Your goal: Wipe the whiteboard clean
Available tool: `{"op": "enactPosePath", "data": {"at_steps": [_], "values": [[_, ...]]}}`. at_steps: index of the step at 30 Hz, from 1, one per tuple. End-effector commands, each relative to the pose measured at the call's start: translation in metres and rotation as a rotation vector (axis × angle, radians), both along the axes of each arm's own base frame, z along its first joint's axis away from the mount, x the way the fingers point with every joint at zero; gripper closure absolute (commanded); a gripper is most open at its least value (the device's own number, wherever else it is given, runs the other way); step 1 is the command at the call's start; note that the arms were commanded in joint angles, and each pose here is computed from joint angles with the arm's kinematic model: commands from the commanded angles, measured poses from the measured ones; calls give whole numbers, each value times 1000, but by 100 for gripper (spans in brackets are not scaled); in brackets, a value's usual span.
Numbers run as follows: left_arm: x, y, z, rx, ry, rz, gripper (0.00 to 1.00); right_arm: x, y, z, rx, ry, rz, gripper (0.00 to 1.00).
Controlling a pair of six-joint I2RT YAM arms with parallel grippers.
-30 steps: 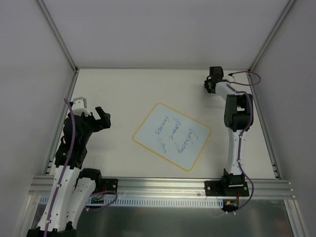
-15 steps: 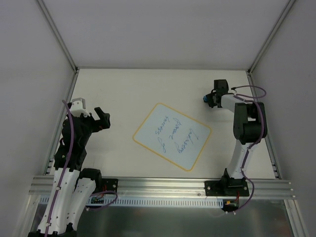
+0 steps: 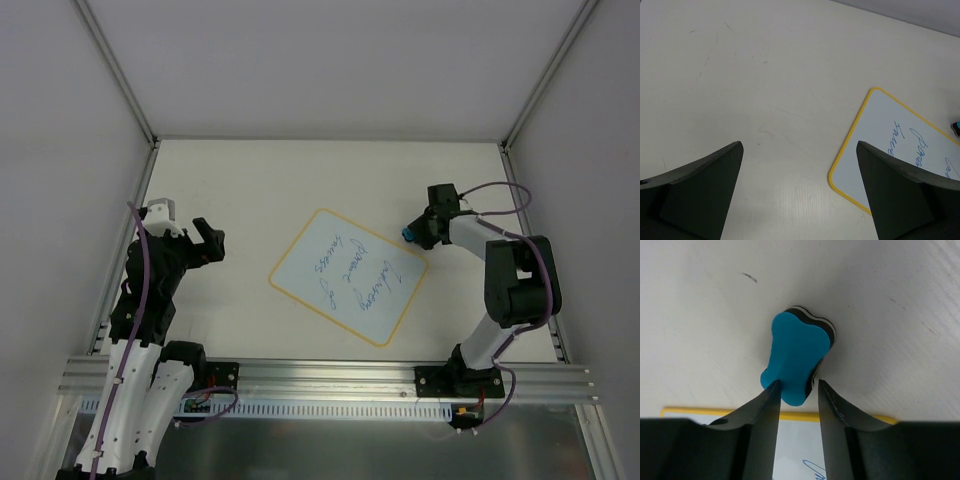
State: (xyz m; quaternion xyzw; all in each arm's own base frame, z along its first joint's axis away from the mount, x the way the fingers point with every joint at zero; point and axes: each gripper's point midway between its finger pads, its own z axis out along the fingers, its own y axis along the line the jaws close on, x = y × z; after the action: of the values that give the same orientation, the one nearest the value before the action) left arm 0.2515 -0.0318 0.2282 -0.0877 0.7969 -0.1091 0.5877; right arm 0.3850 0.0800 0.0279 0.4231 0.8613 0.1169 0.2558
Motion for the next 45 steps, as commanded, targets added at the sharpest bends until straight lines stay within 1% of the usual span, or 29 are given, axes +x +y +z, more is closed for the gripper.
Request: {"op": "enactPosePath", "data": {"at_steps": [1,3,4,7,13,17,23,24,27,37,43,45], "values": [[3,-8,6,-14,-25,-39,1,-31,-6,-1,-115,105,92,60],[3,-7,6,-14,-25,-37,1,-33,-8,5,-165,101,103,51],[2,-7,6,-13,-26,-36,1,-32,-13,8,-201,97,94,45],[2,-8,6,-14,-26,-39,1,-25,-19,22,-256,81,92,38],[2,-7,7,-12,-31,-36,1,-10,-17,40,-319,46,74,36],[2,-7,6,-12,-29,-36,1,0,-12,43,-304,26,28,36],[2,-7,6,-10,-30,-37,1,14,-8,40,-312,25,-40,35],[1,-7,6,-10,-31,-37,1,12,-7,33,-317,51,-45,36],[1,-8,6,-10,-30,-38,1,15,-4,29,-308,58,-53,36],[0,-9,7,-10,-34,-46,1,9,-1,5,-282,118,-78,37],[0,-9,7,-8,-37,-47,1,8,-2,2,-288,125,-78,47],[0,-9,7,-8,-36,-48,1,8,-2,3,-289,123,-78,52]]}}
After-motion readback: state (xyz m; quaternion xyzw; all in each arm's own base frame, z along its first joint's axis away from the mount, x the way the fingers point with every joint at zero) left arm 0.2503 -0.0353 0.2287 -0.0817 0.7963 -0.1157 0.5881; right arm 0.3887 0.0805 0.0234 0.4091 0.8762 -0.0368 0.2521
